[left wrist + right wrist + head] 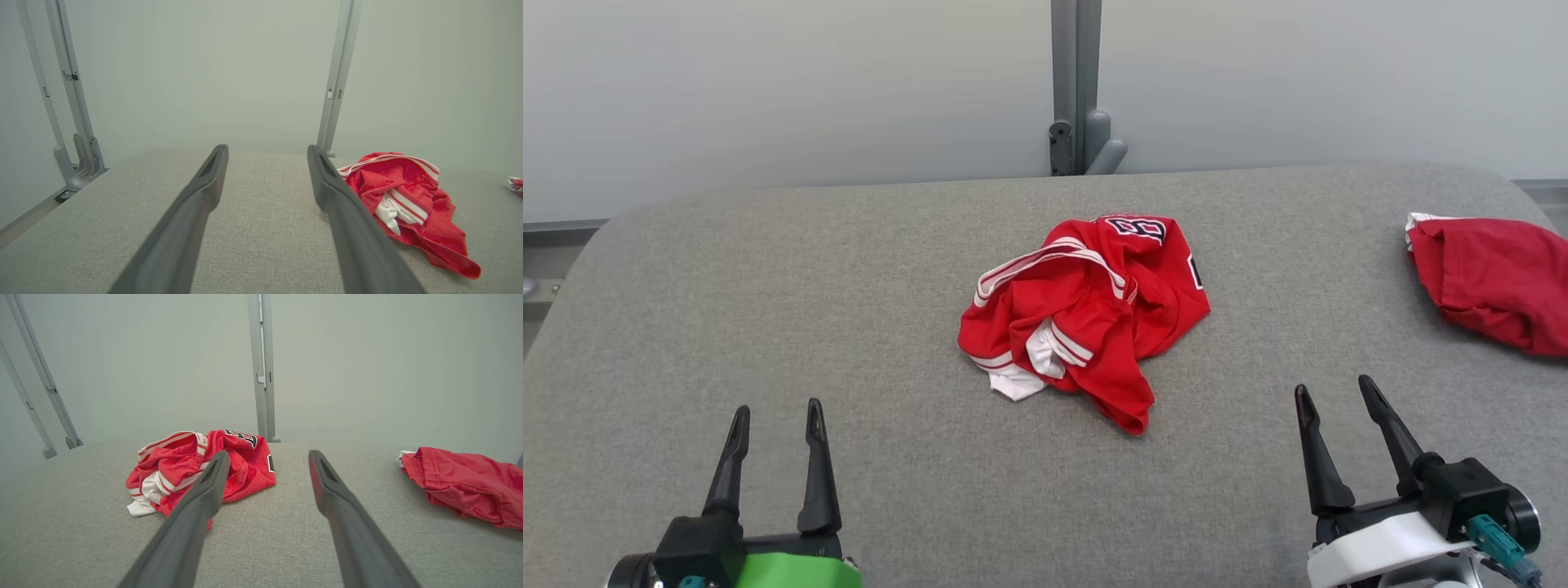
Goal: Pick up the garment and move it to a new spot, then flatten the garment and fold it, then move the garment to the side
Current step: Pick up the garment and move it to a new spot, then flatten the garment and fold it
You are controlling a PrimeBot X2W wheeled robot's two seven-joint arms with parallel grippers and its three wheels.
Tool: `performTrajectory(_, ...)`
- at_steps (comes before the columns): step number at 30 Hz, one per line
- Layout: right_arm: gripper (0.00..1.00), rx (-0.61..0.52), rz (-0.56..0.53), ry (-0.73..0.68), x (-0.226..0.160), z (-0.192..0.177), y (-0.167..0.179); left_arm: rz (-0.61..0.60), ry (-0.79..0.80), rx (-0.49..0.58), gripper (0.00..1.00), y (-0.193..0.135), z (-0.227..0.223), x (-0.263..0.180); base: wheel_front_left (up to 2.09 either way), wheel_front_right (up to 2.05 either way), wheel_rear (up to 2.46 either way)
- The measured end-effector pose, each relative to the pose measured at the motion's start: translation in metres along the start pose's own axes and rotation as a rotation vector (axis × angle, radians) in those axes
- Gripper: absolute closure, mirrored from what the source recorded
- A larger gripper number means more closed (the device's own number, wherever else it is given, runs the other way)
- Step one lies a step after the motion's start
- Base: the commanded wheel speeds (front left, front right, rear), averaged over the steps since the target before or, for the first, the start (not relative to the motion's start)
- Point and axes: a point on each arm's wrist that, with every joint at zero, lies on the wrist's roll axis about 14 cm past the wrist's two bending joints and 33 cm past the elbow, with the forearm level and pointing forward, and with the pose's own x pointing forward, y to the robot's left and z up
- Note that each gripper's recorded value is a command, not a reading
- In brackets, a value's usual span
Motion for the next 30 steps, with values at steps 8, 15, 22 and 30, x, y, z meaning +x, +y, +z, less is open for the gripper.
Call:
performTrajectory(8,0.00,0.007,0.019,0.001,-0.004,0.000,0.010,0.057,-0.012,0.123,0.00,0.017,0.004,-0.020,0.00,0.00,0.00)
performTrajectory(15,0.00,0.012,0.017,0.010,-0.010,-0.003,0.012,0.034,0.002,0.148,0.00,0.012,0.000,-0.027,0.00,0.00,0.00)
performTrajectory(22,0.00,0.014,0.013,0.017,-0.012,-0.005,0.011,-0.020,0.014,0.136,0.00,0.002,-0.004,-0.027,0.00,0.00,0.00)
performTrajectory(30,0.00,0.013,0.008,0.018,-0.014,-0.005,0.010,-0.043,0.020,0.137,0.00,-0.002,-0.006,-0.027,0.00,0.00,0.00)
